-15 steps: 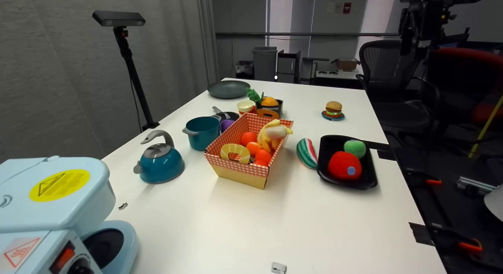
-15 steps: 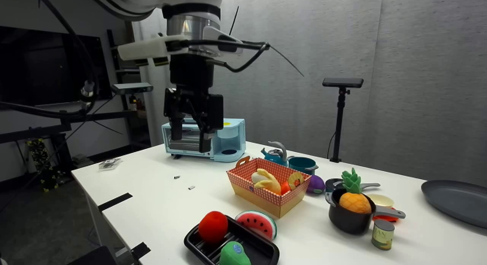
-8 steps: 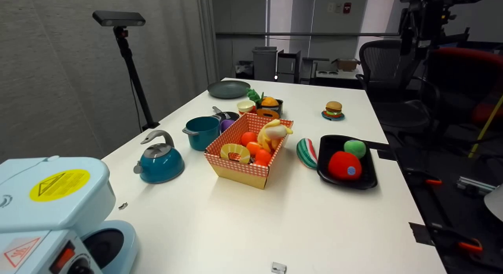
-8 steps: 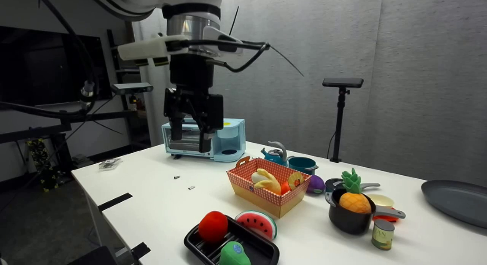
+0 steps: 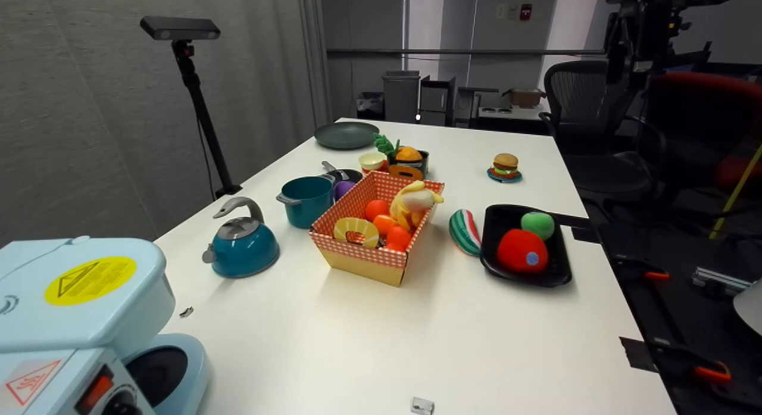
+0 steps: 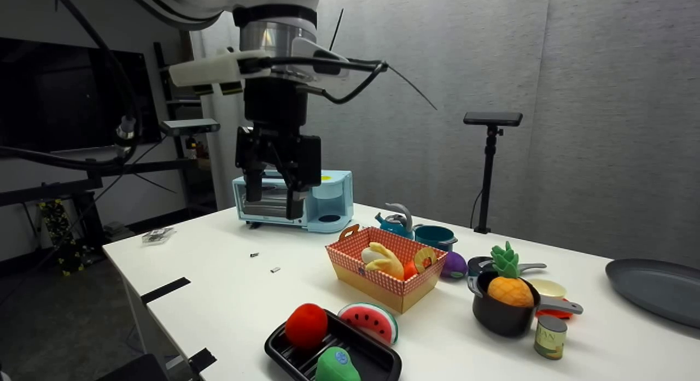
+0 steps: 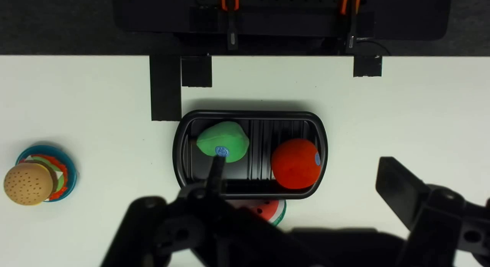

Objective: Take the orange plush toy from the tray and put it in the box

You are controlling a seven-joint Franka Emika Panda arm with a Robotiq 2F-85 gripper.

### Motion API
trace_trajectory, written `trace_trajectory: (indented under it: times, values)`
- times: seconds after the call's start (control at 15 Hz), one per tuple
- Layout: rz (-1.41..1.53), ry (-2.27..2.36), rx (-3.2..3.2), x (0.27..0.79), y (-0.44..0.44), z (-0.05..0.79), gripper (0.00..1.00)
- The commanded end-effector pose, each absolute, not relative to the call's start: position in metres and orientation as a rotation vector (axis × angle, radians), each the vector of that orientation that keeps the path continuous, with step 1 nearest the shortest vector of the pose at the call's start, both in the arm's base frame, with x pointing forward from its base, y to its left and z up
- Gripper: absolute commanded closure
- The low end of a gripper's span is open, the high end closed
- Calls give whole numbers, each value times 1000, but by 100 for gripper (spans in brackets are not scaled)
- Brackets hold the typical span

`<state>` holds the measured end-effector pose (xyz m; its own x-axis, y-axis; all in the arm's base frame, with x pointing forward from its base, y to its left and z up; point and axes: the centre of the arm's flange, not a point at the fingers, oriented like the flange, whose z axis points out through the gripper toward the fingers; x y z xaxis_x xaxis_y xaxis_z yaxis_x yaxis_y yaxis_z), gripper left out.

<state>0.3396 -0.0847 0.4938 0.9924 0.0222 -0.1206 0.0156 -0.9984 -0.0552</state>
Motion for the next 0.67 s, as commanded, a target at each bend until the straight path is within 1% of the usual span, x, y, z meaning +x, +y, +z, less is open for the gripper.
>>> trace_trajectory:
  times: [0.0,0.6]
  values:
    - [188,-29,-3082,340,-85,494,0]
    - [188,-56,-3083,353,-88,489,0]
